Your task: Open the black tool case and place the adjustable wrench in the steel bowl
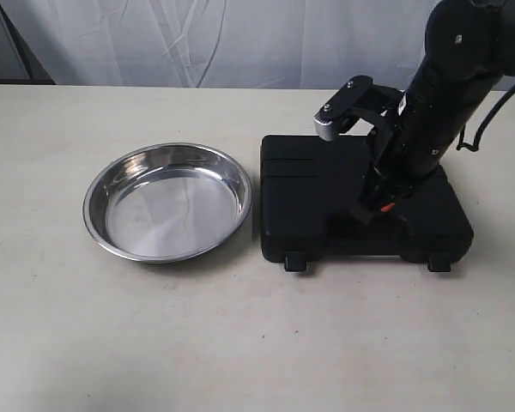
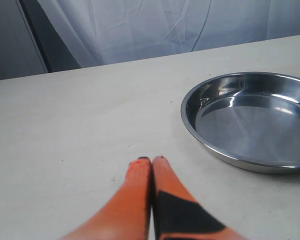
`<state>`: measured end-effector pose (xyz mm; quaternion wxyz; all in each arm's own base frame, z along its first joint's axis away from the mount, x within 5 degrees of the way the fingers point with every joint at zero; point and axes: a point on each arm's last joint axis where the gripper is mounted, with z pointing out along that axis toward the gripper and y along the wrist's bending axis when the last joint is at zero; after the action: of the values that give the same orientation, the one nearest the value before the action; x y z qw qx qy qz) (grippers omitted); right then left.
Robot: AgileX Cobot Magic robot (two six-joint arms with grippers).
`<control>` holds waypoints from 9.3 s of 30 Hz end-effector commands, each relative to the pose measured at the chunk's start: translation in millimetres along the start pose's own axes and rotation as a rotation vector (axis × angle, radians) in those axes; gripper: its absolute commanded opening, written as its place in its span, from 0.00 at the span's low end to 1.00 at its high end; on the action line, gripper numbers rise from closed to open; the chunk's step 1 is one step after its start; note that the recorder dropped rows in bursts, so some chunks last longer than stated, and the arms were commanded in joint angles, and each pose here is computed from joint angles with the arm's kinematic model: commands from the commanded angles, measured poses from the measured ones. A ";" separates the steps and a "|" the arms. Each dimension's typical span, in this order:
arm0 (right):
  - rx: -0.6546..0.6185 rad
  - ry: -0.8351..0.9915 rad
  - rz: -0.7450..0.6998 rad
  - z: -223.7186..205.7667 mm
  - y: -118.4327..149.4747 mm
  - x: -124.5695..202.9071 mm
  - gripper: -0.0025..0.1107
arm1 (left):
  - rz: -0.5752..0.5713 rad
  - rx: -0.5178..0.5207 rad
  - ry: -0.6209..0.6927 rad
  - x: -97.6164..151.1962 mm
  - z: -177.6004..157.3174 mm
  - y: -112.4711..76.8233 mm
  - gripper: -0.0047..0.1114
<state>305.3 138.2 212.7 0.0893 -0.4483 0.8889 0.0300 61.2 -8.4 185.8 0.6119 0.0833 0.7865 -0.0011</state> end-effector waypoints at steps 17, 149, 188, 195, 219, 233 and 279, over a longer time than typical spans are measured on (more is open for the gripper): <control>-0.025 0.131 -0.094 79.3 -0.7 -7.6 0.57 | -0.004 0.002 -0.011 -0.3 -0.2 -0.1 0.04; 0.922 -0.276 0.047 -70.7 -130.1 10.3 0.02 | -0.005 0.001 -0.013 -0.6 -0.2 -0.1 0.04; 0.125 -0.063 0.480 61.9 -92.0 10.3 0.51 | -0.005 0.001 -0.014 -0.7 -0.2 0.0 0.04; 0.120 -0.062 0.355 72.7 -75.8 -4.7 0.51 | -0.005 0.001 -0.014 -0.7 -0.2 0.0 0.04; 0.104 0.069 0.338 127.3 -78.1 7.5 0.42 | -0.005 0.001 -0.014 -0.7 -0.2 0.0 0.04; -0.016 0.085 0.410 131.2 -67.2 7.3 0.02 | -0.005 0.001 -0.014 -0.7 -0.2 0.0 0.04; 0.014 -0.142 0.409 69.9 -67.6 -13.2 0.02 | -0.005 0.001 -0.014 -0.7 -0.2 0.0 0.04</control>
<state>374.6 116.6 129.3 0.1124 -0.2601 0.9564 0.0713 61.2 -8.4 185.8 0.6119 0.0833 0.7865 -0.0011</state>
